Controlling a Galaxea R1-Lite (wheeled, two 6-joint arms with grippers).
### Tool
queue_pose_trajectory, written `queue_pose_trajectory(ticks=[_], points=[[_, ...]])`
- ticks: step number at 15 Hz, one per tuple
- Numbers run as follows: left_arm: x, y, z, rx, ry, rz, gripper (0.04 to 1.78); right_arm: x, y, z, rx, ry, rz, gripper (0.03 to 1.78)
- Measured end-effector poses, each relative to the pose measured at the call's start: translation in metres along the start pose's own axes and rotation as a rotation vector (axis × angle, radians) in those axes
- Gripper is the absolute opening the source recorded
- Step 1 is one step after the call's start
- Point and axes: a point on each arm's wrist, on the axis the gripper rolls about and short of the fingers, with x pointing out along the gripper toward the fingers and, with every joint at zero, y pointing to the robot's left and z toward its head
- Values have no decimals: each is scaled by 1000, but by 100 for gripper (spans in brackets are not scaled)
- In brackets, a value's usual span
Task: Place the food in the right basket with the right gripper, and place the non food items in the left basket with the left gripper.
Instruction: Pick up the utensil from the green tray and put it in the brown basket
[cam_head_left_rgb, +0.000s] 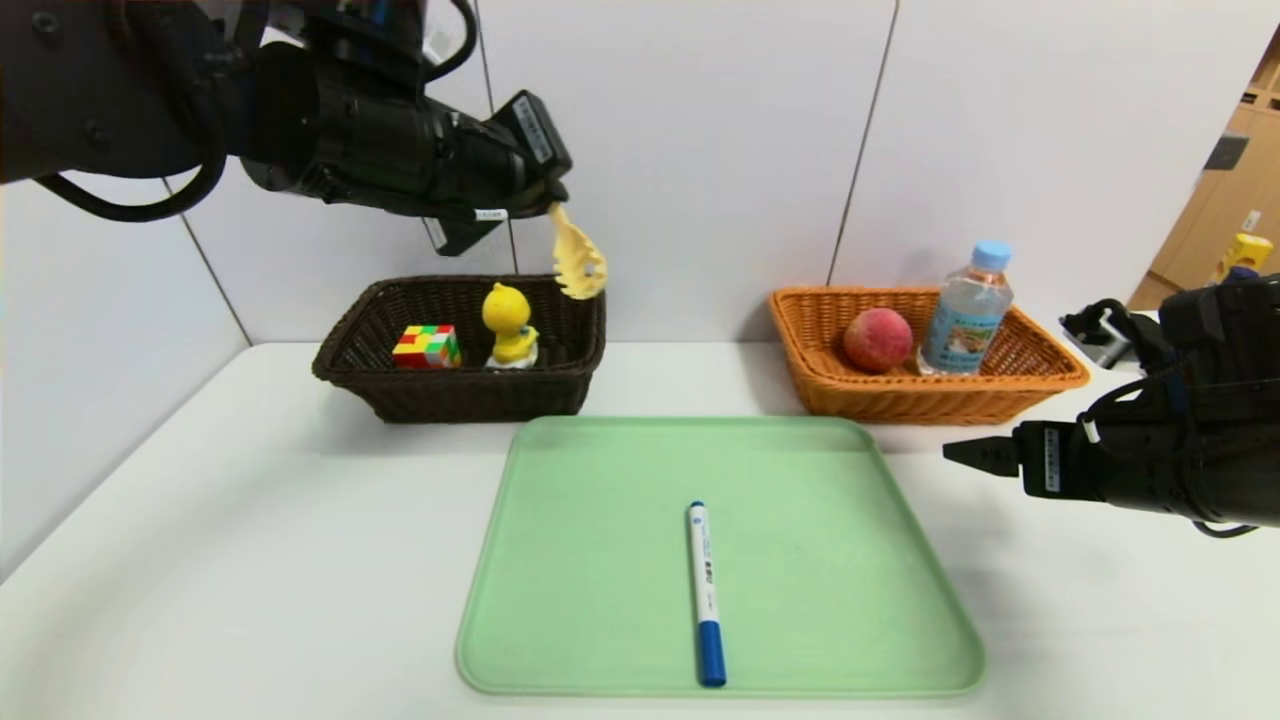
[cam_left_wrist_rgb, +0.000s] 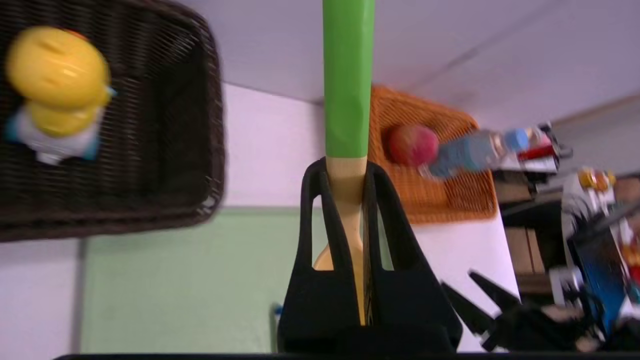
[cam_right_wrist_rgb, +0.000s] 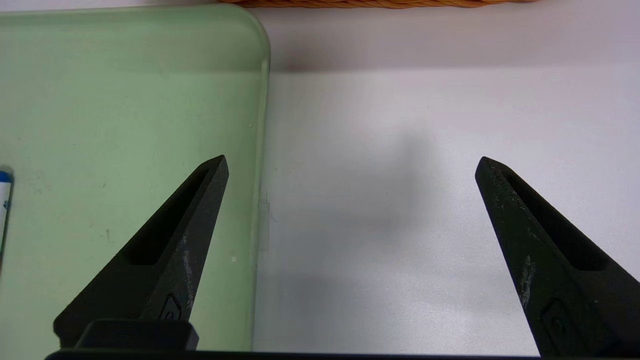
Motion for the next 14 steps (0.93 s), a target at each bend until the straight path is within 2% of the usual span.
queue_pose_trajectory(ticks=[3, 5, 8, 11, 14], points=[[14, 56, 30, -64, -43, 128, 10, 0, -1, 0, 3, 0, -2, 171], [22, 97, 44, -109, -37, 194, 10, 0, 0, 0, 1, 1, -2, 171], [35, 142, 55, -163, -19, 261, 10, 0, 0, -1, -2, 2, -2, 171], [56, 169, 52, -192, -1, 312, 10, 1, 1, -1, -4, 4, 0, 171], [72, 181, 50, -198, -2, 320, 10, 1, 2, -1, -4, 6, 2, 171]])
